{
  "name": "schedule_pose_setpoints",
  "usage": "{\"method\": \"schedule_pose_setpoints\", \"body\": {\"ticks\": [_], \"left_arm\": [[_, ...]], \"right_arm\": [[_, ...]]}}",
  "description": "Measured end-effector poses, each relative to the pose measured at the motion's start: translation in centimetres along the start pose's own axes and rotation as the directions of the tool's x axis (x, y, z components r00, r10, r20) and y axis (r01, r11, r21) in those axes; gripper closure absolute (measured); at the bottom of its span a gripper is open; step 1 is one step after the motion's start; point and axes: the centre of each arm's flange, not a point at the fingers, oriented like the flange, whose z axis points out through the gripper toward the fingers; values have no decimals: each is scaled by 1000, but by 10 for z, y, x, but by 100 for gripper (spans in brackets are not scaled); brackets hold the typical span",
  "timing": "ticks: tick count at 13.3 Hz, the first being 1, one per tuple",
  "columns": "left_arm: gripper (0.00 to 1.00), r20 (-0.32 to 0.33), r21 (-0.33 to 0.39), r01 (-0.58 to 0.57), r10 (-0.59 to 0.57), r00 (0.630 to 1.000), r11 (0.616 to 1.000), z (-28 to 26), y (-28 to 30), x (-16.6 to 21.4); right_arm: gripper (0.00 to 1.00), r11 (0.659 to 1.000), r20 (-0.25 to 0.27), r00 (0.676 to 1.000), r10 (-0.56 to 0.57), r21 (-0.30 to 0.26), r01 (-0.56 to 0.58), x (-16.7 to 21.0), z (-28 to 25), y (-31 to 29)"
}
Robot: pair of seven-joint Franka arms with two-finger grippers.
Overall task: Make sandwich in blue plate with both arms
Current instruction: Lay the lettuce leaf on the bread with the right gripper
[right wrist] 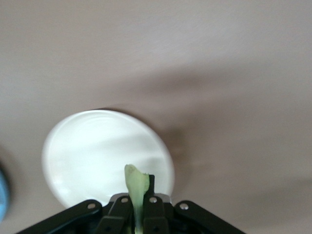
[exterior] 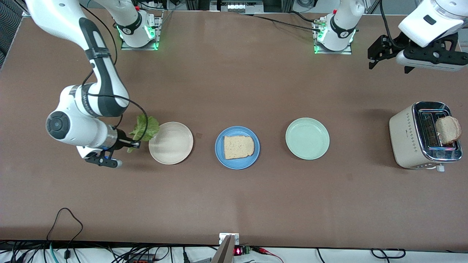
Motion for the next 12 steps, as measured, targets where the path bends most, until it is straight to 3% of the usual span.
{"method": "schedule_pose_setpoints", "body": {"ticks": [2,4,8,10,12], "left_arm": [[0,38,-1,23,-23,999,1000,16,-12,14],[0,69,-9,57,-56,996,998,38,-31,31],[0,19,-19,68,-68,998,997,41,-38,46],[0,4,-20,63,-63,998,998,37,-35,47],[0,-1,-20,61,-61,998,998,35,-34,45]], "right_arm": [[96,988,26,989,142,52,-143,-17,2,-43],[96,952,73,957,281,105,-288,-31,7,-87],[96,830,180,838,515,140,-540,-43,31,-152],[96,758,216,776,592,178,-628,-41,49,-176],[96,702,240,735,634,220,-677,-42,75,-192]]}}
